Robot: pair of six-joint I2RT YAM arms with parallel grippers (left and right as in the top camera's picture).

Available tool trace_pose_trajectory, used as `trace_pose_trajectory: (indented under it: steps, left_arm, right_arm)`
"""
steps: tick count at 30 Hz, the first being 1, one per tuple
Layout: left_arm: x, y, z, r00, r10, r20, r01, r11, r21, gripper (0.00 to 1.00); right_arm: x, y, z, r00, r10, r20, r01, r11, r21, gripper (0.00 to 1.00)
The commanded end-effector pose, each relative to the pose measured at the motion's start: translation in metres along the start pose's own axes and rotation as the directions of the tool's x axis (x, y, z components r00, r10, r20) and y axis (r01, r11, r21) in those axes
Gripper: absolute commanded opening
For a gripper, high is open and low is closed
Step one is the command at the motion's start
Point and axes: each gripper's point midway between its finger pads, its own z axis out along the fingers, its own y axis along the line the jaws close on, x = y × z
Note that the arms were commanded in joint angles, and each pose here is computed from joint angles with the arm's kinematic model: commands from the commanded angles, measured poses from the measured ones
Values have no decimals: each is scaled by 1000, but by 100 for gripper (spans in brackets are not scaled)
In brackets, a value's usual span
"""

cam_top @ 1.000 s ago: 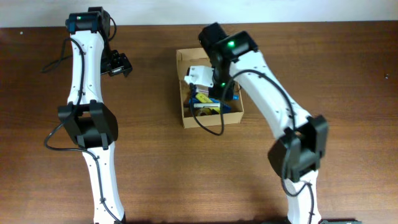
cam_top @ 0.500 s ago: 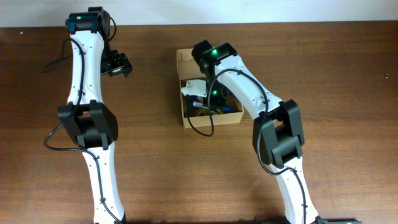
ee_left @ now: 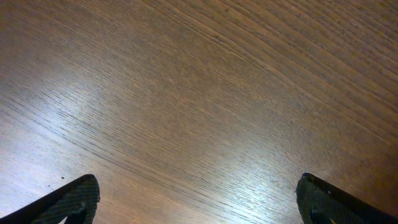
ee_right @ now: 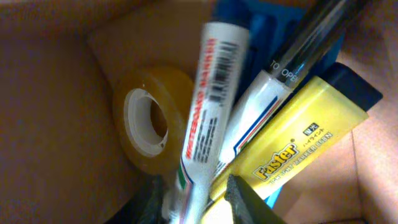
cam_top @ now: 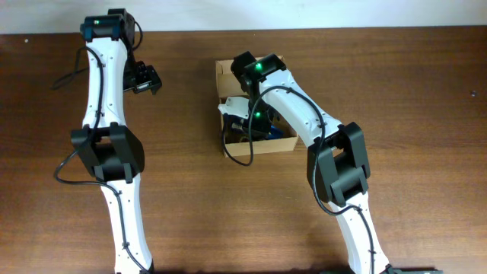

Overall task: Pack container
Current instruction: 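Carry the whiteboard marker into the box and release it, then move both grippers to the box's back lid flaps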

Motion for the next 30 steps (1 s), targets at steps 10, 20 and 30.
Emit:
trace_pose_trajectory:
  steps: [10, 20, 30]
  left_arm:
    - [-1, 3, -10, 1000, 9, 24, -10, 1000, 2, 100]
    - [15, -33, -14, 996, 67, -60, -53, 975, 214, 100]
    - [31, -67, -26, 983, 155, -102, -101, 908, 408, 21]
  right_arm:
    - [-1, 16, -160, 954, 62, 293, -128, 969, 210, 63]
    - [32, 9, -232, 876, 168, 451, -313, 911, 269, 75]
    - [123, -79, -245, 441, 667, 601, -783, 613, -106, 37]
